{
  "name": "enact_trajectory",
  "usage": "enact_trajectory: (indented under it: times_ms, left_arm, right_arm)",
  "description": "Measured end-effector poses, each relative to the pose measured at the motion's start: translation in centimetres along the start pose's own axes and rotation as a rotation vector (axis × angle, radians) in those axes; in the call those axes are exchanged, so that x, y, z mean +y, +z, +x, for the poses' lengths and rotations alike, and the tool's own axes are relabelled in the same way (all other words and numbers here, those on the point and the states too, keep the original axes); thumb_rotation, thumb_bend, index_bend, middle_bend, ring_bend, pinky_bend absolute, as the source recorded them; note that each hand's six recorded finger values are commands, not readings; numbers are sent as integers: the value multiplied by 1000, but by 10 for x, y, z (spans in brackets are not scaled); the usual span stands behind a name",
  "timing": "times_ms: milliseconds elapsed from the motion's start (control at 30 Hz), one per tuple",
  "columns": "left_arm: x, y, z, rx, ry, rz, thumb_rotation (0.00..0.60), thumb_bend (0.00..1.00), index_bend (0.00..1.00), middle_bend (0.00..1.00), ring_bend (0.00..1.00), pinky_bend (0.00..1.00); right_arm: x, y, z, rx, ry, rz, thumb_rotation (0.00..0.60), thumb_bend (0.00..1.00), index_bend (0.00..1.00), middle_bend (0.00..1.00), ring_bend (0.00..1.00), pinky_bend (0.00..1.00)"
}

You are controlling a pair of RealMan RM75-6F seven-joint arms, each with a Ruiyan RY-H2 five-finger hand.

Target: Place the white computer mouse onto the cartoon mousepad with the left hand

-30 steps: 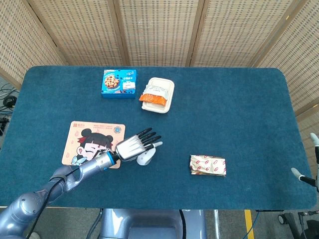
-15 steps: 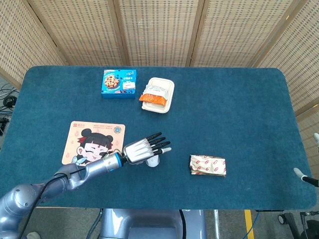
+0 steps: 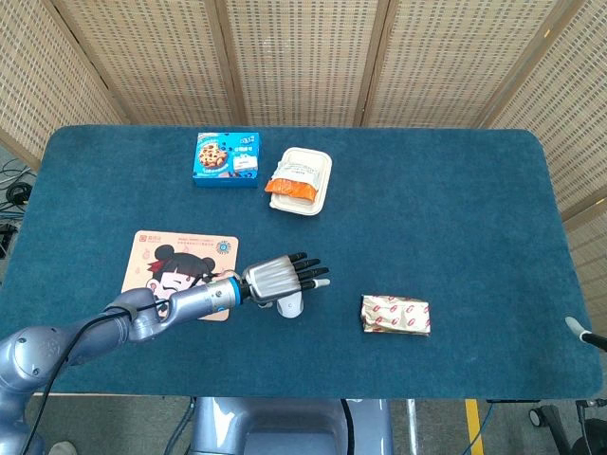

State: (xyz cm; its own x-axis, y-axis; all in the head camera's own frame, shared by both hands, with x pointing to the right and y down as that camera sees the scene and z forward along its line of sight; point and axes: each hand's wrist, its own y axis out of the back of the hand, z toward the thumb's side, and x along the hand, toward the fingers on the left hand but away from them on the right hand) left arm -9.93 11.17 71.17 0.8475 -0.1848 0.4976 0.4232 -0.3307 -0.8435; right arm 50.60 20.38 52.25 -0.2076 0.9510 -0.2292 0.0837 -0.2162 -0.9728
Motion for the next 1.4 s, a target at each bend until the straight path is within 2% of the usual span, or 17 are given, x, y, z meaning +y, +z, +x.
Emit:
enact_trajectory:
  times_ms: [233, 367, 467, 533, 633, 700, 900, 1133, 1300, 1400]
  left_arm:
    - [-10, 11, 15, -27, -65, 18, 600, 42, 8, 0, 19, 146]
    - [-16, 13, 19, -35, -97, 35, 600, 114, 100, 33, 93, 212]
    - [-18, 13, 20, -35, -107, 46, 600, 146, 242, 177, 218, 277]
    - [-19, 12, 20, -34, -106, 54, 600, 178, 393, 313, 327, 323]
    - [-19, 12, 19, -40, -89, 65, 600, 222, 588, 462, 437, 372]
    - [-19, 11, 16, -47, -78, 75, 600, 230, 624, 494, 459, 382]
    - [-19, 0, -3, -58, -31, 97, 600, 243, 639, 501, 464, 388]
    - [-19, -28, -50, -79, 41, 174, 600, 238, 639, 501, 464, 388]
    - [-28, -52, -95, -95, 48, 249, 600, 199, 639, 501, 465, 388]
    - [-42, -71, -129, -77, 6, 297, 600, 193, 639, 501, 464, 388]
  right_arm:
    - [1, -5, -2, -17, 1, -5, 600, 0, 0, 0, 0, 0]
    - [1, -7, -3, -23, 1, -7, 600, 0, 0, 0, 0, 0]
    - [2, -9, -3, -29, -1, -10, 600, 0, 0, 0, 0, 0]
    - [2, -11, -4, -33, -2, -11, 600, 0, 0, 0, 0, 0]
    - [2, -12, -4, -39, -2, -12, 600, 0, 0, 0, 0, 0]
    - [2, -13, -4, -42, 1, -12, 600, 0, 0, 0, 0, 0]
    - [-1, -13, -4, -44, 5, 0, 600, 0, 0, 0, 0, 0]
    - [-4, -11, -4, -43, 9, 22, 600, 0, 0, 0, 0, 0]
    - [-6, -10, -3, -45, 10, 33, 600, 0, 0, 0, 0, 0]
    - [-7, -9, -4, -52, 6, 53, 600, 0, 0, 0, 0, 0]
